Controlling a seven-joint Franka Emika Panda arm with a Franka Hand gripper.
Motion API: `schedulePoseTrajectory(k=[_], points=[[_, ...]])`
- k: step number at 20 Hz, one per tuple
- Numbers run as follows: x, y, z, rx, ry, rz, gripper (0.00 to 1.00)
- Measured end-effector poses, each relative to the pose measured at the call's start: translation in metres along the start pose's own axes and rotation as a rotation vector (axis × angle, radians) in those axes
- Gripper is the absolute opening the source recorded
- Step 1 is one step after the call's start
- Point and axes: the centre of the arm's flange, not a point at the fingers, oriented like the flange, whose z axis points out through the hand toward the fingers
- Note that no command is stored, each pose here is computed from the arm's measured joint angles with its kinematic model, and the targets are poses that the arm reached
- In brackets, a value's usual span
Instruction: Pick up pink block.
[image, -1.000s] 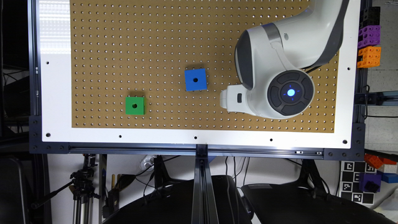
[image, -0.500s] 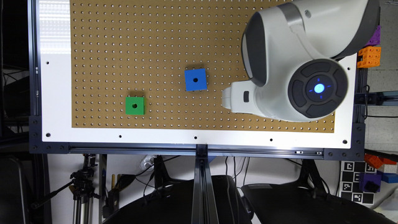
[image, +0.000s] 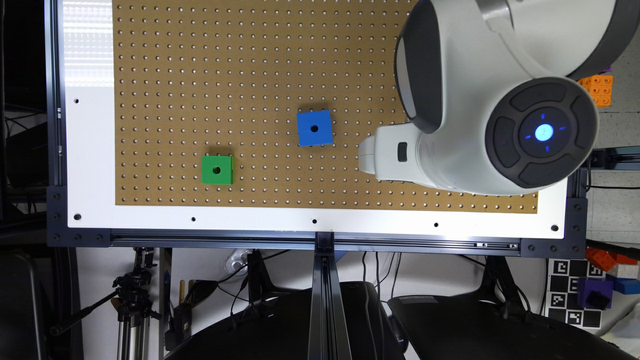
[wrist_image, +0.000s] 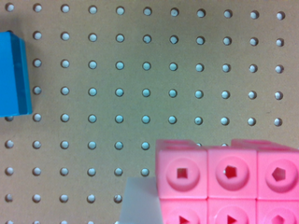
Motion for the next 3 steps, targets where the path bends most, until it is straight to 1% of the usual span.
schedulePoseTrajectory(k=[3], points=[[0.0000, 0.0000, 0.0000, 0.0000, 0.0000, 0.0001, 0.00]])
